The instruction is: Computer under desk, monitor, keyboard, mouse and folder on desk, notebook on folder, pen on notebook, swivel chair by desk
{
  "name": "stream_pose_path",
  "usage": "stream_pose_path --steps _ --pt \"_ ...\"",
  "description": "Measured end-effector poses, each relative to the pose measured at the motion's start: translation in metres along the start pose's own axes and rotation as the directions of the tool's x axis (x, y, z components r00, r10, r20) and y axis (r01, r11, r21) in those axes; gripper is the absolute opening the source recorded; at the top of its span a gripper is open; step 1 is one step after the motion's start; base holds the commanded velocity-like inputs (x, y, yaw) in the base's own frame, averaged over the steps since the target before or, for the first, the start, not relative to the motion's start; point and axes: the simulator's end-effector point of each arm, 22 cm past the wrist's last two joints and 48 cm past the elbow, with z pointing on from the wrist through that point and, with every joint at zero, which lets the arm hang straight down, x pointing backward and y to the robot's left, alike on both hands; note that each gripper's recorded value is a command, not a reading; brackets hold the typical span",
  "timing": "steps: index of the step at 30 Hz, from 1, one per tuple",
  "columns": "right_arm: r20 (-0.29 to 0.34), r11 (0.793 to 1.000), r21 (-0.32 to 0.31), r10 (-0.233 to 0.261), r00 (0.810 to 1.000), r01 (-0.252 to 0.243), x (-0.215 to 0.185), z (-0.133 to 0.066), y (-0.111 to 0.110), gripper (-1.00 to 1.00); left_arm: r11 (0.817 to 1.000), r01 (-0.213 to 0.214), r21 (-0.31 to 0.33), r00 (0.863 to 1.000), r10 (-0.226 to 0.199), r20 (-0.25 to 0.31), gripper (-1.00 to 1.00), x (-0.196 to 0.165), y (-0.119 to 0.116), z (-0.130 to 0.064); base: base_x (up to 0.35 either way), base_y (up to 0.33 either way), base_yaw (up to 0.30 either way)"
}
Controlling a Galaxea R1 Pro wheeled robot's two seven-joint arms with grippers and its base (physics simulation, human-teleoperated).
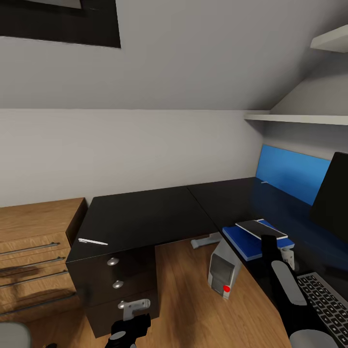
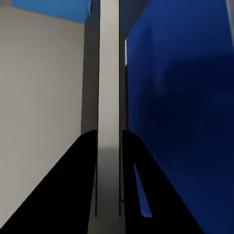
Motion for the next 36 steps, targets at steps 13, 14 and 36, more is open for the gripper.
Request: stream_pose_path --steps 13,14,36 --pt "0.000 1.000 0.000 0.000 1.000 0.000 -0.0001 -0.0001 0.0001 -1.00 1.000 0.000 0.002 1.000 0.000 0.001 1.00 -0.0001 -0.0003 -0.0001 0.016 0.000 0.000" --pt "0.000 1.000 0.000 0.000 1.000 0.000 -0.0002 -0.0001 0.0001 -1.00 1.000 0.000 0.002 1.000 0.000 0.001 1.00 -0.0002 -0.0003 -0.0001 0.104 0.000 0.000" --pt "0.001 1.000 0.000 -0.001 1.000 0.001 -0.0002 0.0000 0.0001 -1.00 1.000 0.000 0.002 1.000 0.000 0.000 1.00 0.0000 -0.0003 0.0000 0.018 0.000 0.000"
